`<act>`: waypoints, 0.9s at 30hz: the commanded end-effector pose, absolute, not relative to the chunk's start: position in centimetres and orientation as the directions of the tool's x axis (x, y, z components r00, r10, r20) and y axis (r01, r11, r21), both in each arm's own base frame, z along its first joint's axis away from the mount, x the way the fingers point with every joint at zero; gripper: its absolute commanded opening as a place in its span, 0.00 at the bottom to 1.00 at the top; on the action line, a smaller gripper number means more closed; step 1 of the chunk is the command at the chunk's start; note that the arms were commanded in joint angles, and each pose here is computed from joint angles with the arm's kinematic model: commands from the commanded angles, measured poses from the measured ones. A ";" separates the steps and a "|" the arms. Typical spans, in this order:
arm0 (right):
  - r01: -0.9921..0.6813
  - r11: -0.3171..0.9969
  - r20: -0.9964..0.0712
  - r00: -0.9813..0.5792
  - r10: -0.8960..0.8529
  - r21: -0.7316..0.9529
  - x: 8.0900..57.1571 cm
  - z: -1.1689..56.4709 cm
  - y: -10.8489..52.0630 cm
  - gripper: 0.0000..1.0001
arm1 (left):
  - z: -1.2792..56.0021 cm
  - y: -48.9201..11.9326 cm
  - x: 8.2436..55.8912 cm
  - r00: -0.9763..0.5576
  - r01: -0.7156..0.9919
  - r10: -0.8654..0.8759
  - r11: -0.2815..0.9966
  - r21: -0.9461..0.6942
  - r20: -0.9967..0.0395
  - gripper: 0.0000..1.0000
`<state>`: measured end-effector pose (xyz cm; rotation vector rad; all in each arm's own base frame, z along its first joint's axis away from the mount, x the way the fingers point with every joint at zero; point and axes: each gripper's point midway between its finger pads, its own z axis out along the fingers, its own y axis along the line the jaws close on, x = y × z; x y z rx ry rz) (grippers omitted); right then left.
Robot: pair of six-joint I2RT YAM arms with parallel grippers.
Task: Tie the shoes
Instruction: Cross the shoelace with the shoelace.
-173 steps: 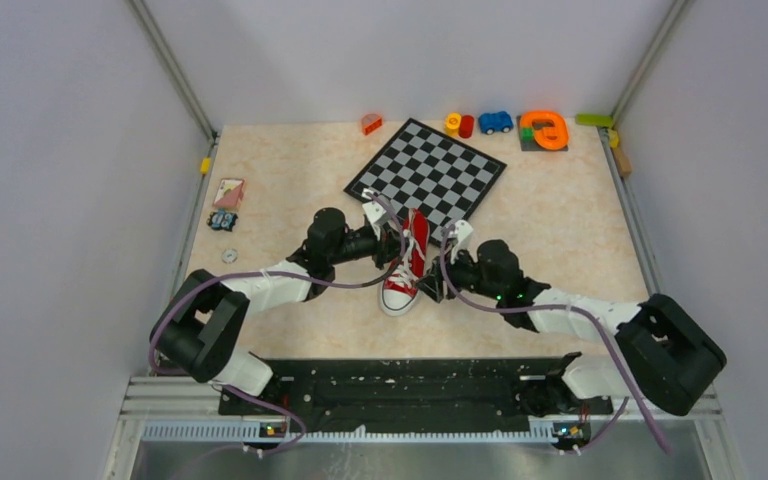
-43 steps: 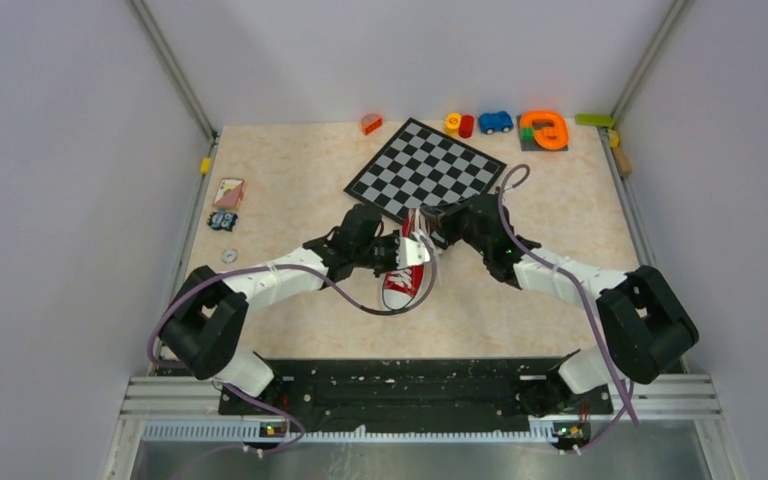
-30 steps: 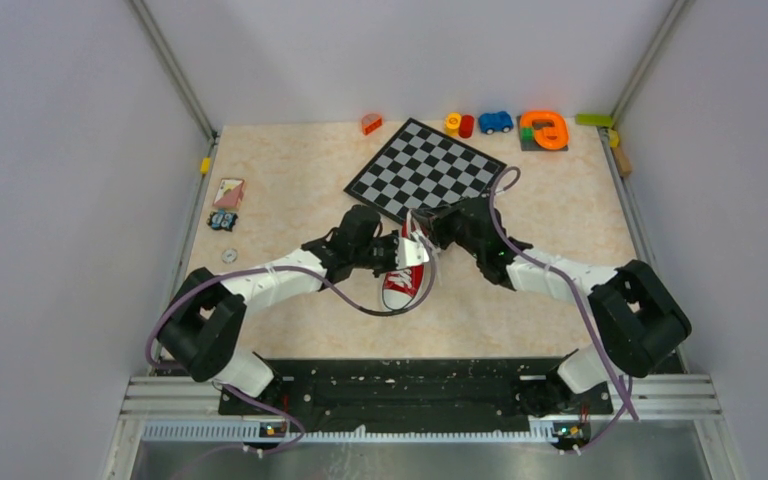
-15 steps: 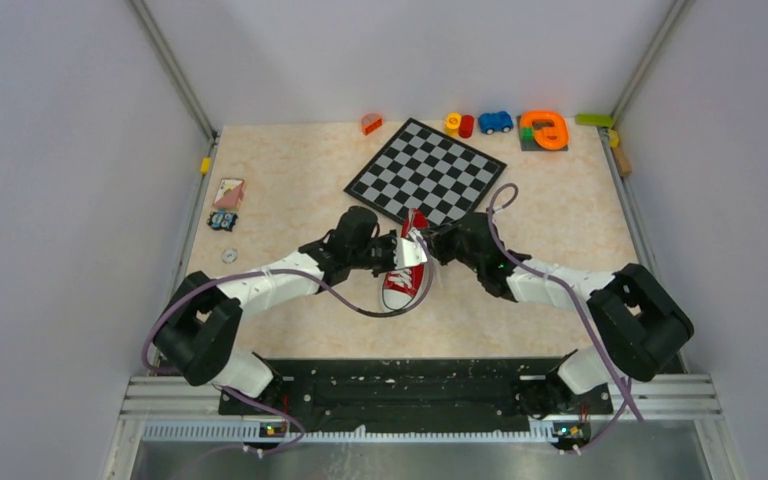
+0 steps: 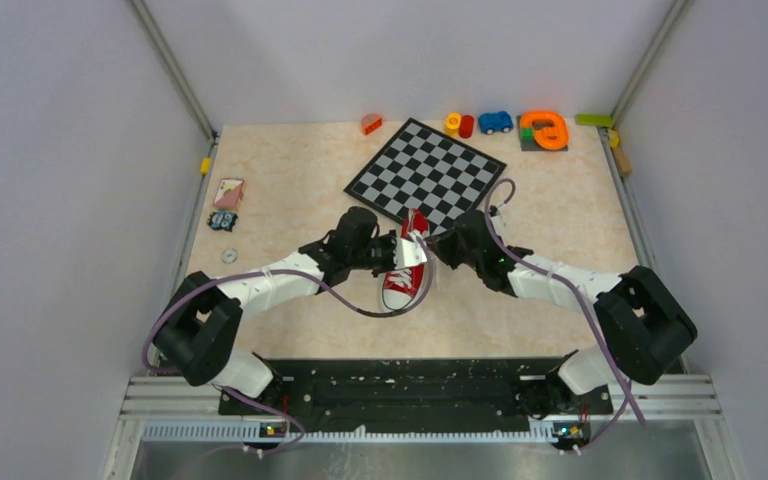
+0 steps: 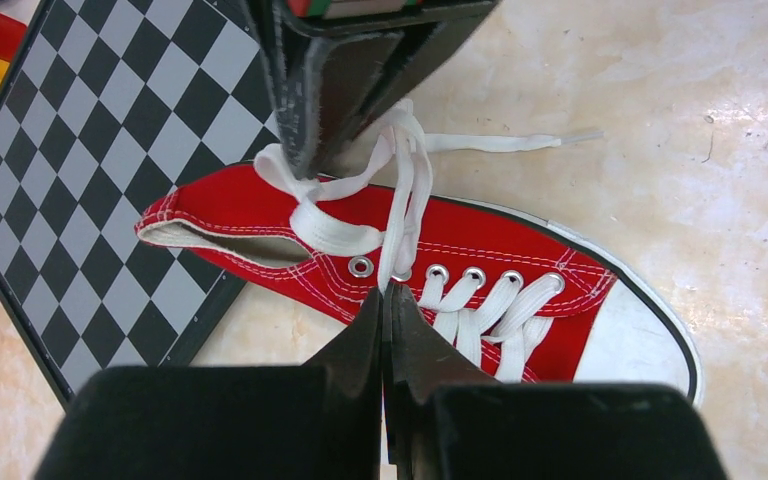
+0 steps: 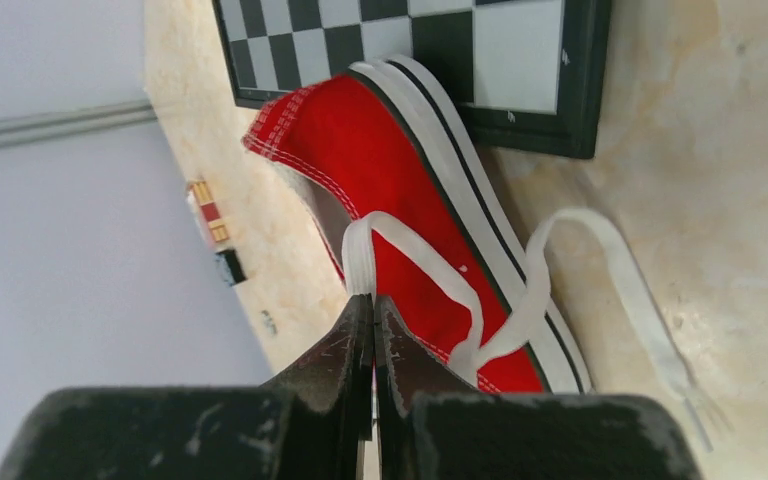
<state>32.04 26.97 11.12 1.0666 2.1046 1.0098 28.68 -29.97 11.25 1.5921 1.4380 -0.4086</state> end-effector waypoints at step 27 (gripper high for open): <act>-0.355 0.854 -0.871 -0.448 0.201 0.379 32.4 19.2 25.5 0.26 | 13.0 -30.3 29.3 0.266 0.896 0.573 0.150 0.418 -0.775 0.00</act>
